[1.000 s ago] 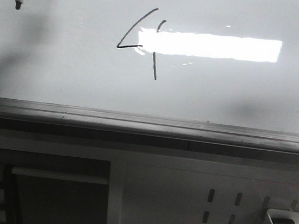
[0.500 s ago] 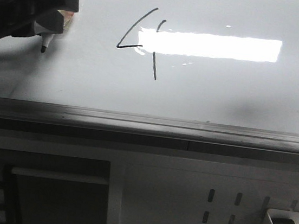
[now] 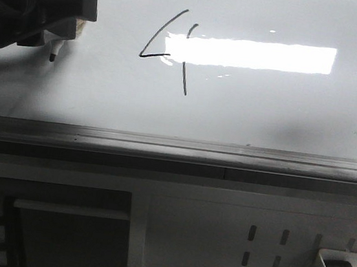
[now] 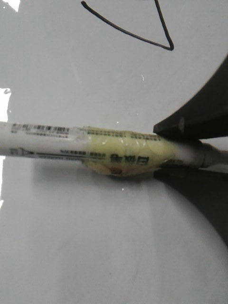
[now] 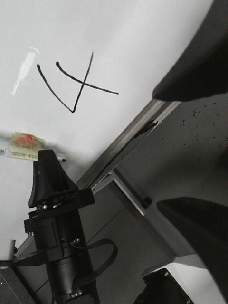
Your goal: Write number 4 on whiteboard
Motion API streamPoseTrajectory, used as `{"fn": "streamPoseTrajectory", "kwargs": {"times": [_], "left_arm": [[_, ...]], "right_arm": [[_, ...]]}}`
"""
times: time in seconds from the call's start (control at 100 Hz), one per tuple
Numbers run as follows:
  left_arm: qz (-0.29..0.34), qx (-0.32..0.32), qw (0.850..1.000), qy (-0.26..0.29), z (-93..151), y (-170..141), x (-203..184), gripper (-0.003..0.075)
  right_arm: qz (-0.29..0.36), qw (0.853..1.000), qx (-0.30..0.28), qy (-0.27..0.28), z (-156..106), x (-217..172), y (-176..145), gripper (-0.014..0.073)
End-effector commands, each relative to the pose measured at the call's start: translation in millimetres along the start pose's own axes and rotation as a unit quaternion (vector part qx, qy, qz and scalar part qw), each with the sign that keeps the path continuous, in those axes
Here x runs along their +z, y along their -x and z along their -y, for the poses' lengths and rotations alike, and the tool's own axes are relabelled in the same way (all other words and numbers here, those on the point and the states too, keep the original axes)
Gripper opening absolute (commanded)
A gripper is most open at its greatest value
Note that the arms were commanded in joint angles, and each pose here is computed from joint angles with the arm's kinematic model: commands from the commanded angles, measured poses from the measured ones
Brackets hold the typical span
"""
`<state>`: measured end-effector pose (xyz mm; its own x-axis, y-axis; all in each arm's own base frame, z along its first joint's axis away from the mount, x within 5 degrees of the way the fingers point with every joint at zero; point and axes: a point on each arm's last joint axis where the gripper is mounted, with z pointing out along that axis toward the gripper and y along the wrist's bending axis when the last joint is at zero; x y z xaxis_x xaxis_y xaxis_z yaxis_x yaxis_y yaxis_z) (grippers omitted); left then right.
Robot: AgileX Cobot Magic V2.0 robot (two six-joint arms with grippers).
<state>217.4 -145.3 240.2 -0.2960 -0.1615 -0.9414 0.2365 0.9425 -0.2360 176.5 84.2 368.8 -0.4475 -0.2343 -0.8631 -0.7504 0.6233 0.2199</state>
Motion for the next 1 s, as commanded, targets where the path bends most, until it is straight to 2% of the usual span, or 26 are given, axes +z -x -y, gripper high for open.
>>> {"fn": "streamPoseTrajectory", "kwargs": {"times": [0.0,0.39,0.49,0.58,0.68,0.99], "left_arm": [[0.058,-0.007,0.998,0.002,2.1,20.2,-1.1,-0.002],[0.06,0.01,0.998,-0.01,4.4,20.6,-1.2,-0.0009],[0.06,0.01,0.998,-0.01,4.4,20.6,-1.2,0.0077],[0.059,0.007,0.998,-0.008,4.1,20.4,-1.1,0.0218],[0.059,0.006,0.998,-0.007,3.9,20.4,-1.1,0.0333],[0.06,0.006,0.998,-0.007,3.9,20.6,-1.1,0.0349]], "right_arm": [[0.038,0.999,0.003,0.003,-5.7,-7.7,11.5,0.0397],[0.033,0.999,0.003,0.01,-6.9,-7.7,10.6,0.0397],[0.033,0.999,0.003,0.01,-6.9,-7.7,10.6,0.0397],[0.033,0.999,0.003,0.01,-6.9,-7.7,10.6,0.0397],[0.032,0.999,0.002,0.01,-6.9,-7.7,10.5,0.0397],[0.032,0.999,0.002,0.01,-6.9,-7.7,10.5,0.0397]]}}
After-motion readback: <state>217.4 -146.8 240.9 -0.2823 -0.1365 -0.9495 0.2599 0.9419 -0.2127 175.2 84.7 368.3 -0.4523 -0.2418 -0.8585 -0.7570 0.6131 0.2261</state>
